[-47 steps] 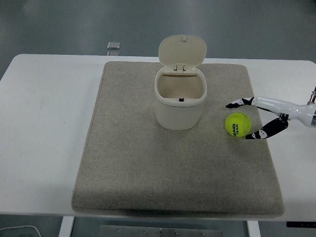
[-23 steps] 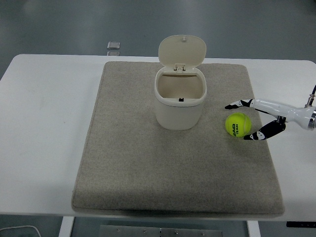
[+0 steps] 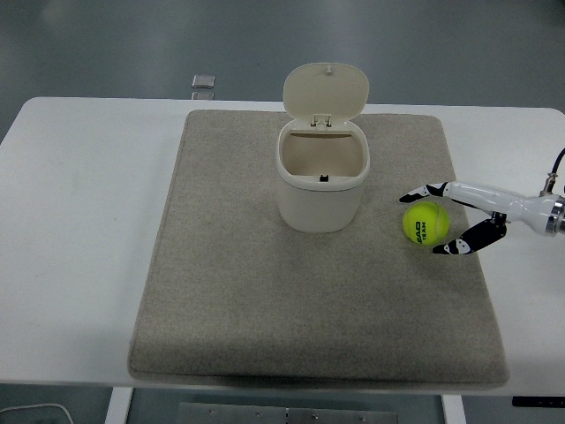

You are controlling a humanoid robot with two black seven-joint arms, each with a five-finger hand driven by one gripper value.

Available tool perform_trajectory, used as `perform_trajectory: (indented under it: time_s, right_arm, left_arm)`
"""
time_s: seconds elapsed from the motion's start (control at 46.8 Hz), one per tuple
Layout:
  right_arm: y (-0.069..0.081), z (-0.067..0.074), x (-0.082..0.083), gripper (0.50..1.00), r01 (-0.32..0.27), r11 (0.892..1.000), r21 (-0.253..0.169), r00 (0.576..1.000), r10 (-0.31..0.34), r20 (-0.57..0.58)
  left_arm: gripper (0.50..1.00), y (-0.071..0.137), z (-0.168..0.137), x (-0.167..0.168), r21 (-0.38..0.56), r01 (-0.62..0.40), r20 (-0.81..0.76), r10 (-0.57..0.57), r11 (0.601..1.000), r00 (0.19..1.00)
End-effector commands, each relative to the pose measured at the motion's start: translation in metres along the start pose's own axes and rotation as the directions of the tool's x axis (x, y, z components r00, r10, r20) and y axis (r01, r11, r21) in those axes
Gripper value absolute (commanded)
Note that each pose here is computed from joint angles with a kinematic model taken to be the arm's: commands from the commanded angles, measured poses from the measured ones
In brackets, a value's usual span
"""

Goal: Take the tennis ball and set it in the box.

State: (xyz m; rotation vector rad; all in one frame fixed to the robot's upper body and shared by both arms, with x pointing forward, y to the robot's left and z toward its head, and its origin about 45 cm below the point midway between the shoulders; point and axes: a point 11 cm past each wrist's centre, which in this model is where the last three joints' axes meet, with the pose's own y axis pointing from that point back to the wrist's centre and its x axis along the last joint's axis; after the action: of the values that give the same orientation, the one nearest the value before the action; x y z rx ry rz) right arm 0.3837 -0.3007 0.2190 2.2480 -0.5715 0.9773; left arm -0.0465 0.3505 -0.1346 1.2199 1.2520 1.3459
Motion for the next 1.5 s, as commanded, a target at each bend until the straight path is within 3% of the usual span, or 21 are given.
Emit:
perform_trajectory:
  time_s: [0.0,0.449,0.598,0.962,1.047,1.197,1.389,1.474]
  right_arm:
    - [-0.001,0.000,0.000,0.842,0.001,1.000,-0.001,1.000,-0.001,-0.001]
    - [-0.004,-0.001,-0.003,0.829,0.006,1.000,0.000,1.000,-0.006,-0.024]
    - [-0.005,-0.001,-0.004,0.768,0.007,1.000,0.001,1.000,-0.007,-0.025]
    - [-0.005,-0.001,-0.003,0.682,0.012,1.000,-0.001,0.999,-0.012,-0.037]
    - [-0.004,-0.001,-0.002,0.640,0.009,1.000,-0.001,0.999,-0.009,-0.035]
    - [-0.001,-0.002,0.005,0.500,-0.002,1.000,0.001,1.000,0.002,-0.030]
    - [-0.001,-0.006,0.010,0.500,-0.001,1.000,0.020,1.000,0.002,-0.029]
    - [-0.003,-0.014,0.017,0.500,0.014,0.998,0.053,1.000,-0.013,-0.028]
  left_arm:
    - [0.992,0.000,0.000,0.000,0.000,0.000,0.001,0.000,1.000,1.000]
    - [0.992,0.000,0.000,0.000,0.000,0.000,0.001,0.000,1.000,1.000]
    - [0.992,0.000,0.000,0.000,0.000,0.000,-0.001,0.000,1.000,1.000]
    - [0.992,0.000,0.000,0.000,0.000,0.000,0.001,0.000,1.000,1.000]
    - [0.992,0.000,0.000,0.000,0.000,0.000,0.001,0.000,1.000,1.000]
    - [0.992,0.000,0.000,0.000,0.000,0.000,0.001,0.000,1.000,1.000]
    - [0.992,0.000,0.000,0.000,0.000,0.000,0.001,0.000,1.000,1.000]
    - [0.992,0.000,0.000,0.000,0.000,0.000,0.001,0.000,1.000,1.000]
